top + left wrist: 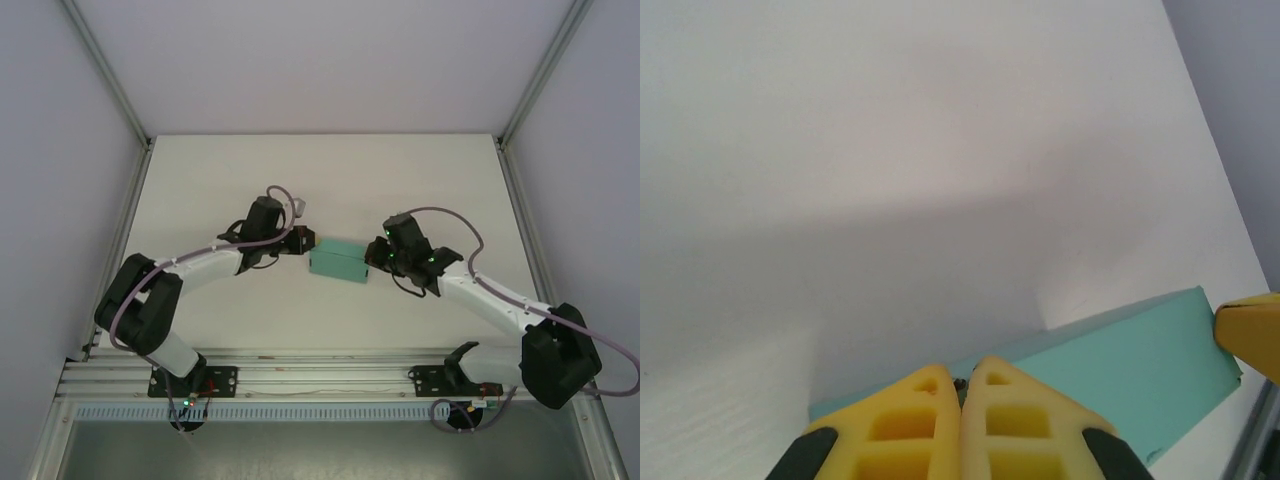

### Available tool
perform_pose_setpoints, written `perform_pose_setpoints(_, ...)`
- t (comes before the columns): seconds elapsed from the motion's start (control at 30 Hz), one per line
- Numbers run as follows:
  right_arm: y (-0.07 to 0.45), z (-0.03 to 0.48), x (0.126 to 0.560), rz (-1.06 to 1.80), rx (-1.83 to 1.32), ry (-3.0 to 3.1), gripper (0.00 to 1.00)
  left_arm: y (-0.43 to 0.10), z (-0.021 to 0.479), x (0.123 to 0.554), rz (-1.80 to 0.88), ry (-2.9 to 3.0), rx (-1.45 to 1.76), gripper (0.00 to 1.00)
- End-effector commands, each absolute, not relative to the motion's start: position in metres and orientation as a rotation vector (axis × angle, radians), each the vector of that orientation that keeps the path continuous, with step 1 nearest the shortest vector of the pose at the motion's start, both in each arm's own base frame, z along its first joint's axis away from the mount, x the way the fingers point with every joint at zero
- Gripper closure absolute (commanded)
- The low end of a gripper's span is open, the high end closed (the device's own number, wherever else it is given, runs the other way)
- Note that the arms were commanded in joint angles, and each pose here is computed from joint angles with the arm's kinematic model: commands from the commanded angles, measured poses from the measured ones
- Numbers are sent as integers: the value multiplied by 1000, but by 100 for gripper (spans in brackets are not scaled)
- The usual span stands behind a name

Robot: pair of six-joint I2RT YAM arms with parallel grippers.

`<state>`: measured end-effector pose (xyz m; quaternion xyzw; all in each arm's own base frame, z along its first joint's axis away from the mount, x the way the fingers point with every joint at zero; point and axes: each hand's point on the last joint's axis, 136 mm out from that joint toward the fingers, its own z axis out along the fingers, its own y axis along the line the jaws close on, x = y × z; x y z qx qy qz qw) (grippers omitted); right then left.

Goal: Assemble paper box

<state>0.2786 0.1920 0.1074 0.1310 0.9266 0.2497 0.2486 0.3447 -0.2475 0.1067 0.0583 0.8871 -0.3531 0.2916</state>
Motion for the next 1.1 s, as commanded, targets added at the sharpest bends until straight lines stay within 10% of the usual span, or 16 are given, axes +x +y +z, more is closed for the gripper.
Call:
perform_pose_setpoints(0.0, 147, 19, 214, 375, 474, 2839, 100, -207, 14, 295, -680, 2650, 121, 100)
perform_pose_setpoints(0.77, 163, 35, 217, 596, 77, 2623, 99, -228, 29, 278, -538, 2499, 329, 100)
perform_pose_setpoints(1.07, 176, 100, 238, 621, -16, 2531, 42, -250, 69, 292, -613, 2407, 402, 87)
